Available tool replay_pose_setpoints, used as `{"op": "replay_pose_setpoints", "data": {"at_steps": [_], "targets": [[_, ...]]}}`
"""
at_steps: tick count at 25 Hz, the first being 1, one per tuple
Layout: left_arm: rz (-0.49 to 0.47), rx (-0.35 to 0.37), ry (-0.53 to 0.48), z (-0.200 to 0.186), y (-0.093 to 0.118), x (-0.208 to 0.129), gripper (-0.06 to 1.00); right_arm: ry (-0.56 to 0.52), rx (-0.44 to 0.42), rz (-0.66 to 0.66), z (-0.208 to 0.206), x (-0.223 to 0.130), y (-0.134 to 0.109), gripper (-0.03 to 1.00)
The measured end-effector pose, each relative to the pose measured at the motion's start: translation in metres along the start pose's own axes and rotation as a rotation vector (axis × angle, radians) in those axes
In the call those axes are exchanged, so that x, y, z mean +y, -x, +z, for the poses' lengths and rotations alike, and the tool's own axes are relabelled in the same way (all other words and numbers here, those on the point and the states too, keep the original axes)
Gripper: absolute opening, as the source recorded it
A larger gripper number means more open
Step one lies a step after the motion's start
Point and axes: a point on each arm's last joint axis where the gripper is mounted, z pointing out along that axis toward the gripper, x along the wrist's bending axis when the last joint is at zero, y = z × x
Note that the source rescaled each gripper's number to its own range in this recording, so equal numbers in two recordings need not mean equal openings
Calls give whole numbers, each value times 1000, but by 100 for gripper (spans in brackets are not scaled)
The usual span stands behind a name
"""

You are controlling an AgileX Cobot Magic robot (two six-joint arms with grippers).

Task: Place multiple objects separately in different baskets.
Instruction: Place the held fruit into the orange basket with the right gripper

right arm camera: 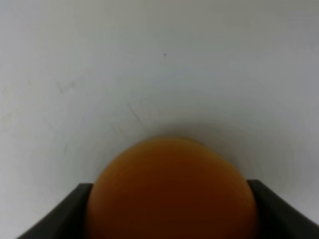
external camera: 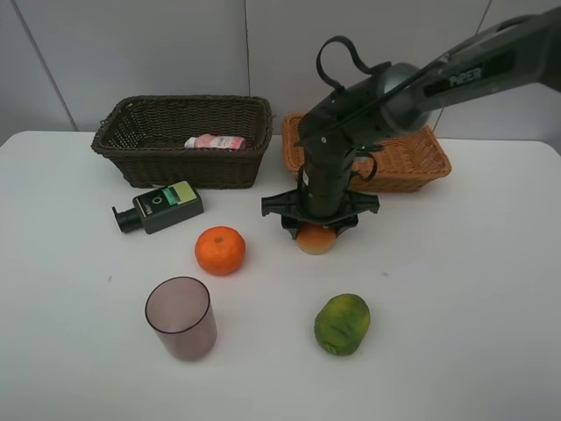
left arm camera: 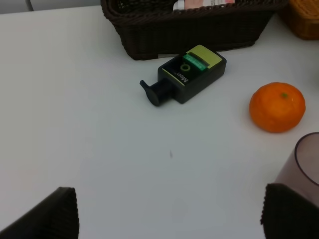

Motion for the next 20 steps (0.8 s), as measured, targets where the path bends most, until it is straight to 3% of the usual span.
{"op": "replay_pose_setpoints", "data": {"at_steps": [8, 14, 20], "targets": [[0, 0, 0, 0, 0, 0, 95, -2, -3, -3, 0, 0, 0, 19], [0, 0, 0, 0, 0, 0, 95, -13, -12, -94, -3, -1, 2, 19], [0, 0, 0, 0, 0, 0, 95, 0, -1, -231, -39, 3, 9, 19]]}}
